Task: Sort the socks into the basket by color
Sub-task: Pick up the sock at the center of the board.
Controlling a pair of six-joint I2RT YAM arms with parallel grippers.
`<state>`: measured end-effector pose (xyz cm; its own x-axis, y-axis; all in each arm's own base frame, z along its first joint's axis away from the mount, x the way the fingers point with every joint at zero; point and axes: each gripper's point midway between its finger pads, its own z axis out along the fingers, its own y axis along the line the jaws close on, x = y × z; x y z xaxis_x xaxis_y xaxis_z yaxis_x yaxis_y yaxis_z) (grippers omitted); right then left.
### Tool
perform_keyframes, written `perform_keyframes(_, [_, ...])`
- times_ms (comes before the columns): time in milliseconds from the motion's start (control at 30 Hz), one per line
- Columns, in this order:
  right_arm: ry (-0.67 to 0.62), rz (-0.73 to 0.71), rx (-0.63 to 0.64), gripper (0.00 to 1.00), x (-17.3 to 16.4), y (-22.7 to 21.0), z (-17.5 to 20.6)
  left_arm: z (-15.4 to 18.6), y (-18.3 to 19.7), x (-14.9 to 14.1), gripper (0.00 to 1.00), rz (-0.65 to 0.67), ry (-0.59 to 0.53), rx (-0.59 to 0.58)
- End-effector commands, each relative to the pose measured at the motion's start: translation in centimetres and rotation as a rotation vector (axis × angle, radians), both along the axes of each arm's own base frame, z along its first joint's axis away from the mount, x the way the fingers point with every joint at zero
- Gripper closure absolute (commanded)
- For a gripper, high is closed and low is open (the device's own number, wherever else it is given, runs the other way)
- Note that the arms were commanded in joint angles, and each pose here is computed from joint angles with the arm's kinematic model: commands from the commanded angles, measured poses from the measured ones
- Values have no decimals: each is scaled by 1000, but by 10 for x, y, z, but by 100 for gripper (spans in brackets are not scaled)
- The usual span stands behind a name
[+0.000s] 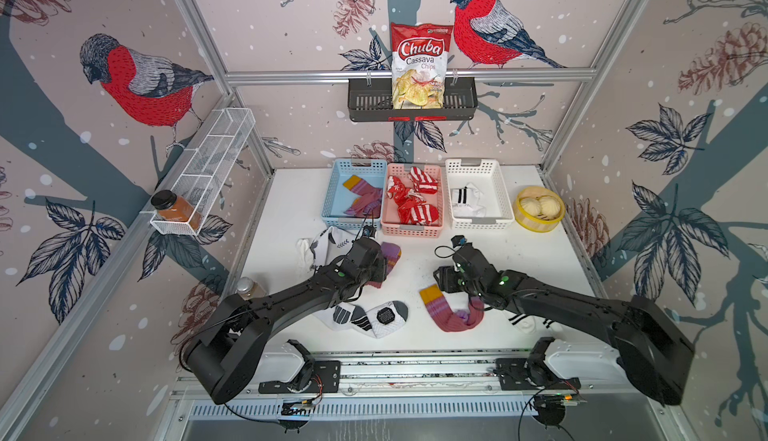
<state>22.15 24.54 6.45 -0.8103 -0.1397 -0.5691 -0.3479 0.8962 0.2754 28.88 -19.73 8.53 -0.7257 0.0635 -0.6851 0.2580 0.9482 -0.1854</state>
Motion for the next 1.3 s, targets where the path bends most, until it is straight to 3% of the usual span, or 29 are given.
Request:
perform_keyframes(0, [23, 39, -89, 31, -13, 4, -15, 8, 6, 0, 37, 28, -25, 1])
perform_keyframes(233, [58, 82, -190, 26, -31, 14, -34, 19, 31, -2, 33, 109, -73, 38])
perform_keyframes(433, [84, 85, -278, 28, -34, 16, -51, 23, 42, -3, 32, 139, -86, 54])
perform_keyframes(533, [90, 86, -284, 38, -35, 16, -55, 24, 46, -3, 31, 151, -94, 49])
perform_keyframes(733, [66, 65, -275, 68, -27, 16, -45, 23, 45, -4, 31, 148, -89, 35])
perform_keyframes(833, [48, 58, -247, 76, -21, 19, -35, 23, 44, -4, 31, 143, -89, 27])
perform_keyframes(1100, [-27, 47, -147, 82, 9, 32, 0, 22, 41, -5, 31, 134, -86, 15])
perform_keyframes(1267, [-121, 84, -47, 84, 42, 62, 57, 20, 41, -4, 31, 130, -83, 11])
